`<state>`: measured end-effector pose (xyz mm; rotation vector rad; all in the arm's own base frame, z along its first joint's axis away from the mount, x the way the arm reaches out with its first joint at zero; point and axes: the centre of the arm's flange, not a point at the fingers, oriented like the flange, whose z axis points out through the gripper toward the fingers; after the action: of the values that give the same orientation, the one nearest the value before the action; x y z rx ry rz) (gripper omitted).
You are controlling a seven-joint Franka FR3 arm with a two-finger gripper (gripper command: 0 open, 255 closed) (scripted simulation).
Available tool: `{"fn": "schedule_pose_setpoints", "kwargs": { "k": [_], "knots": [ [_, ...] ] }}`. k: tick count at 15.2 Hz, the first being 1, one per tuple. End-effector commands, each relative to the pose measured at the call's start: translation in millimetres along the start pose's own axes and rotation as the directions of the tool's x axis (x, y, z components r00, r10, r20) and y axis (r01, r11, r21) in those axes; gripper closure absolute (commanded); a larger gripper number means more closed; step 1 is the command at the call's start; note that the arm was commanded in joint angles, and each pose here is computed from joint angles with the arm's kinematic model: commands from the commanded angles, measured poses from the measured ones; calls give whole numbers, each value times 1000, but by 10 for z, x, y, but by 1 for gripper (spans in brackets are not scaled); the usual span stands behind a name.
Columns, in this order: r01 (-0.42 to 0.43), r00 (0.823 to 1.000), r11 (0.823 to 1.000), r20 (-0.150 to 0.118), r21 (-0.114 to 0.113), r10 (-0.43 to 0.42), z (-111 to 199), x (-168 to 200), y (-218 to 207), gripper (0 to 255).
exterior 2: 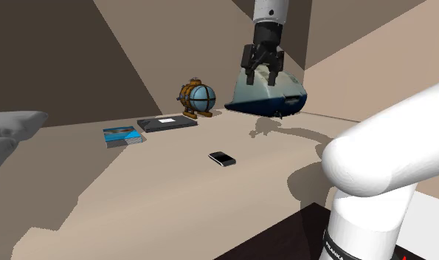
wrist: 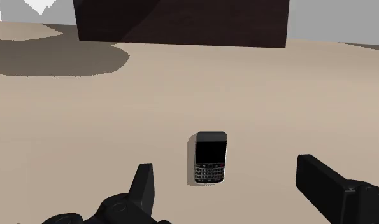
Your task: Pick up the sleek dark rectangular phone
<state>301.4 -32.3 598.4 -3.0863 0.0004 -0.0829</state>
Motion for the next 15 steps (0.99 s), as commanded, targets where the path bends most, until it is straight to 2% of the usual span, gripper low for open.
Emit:
{"fn": "schedule_pose_setpoints", "kwargs": {
  "k": [1,15],
  "knots": [
    [0,1000,1000,0,0,0,0,0,0,0],
    [58,998,996,20,-74,-56,1652,828,-354,0]
  ]
}}
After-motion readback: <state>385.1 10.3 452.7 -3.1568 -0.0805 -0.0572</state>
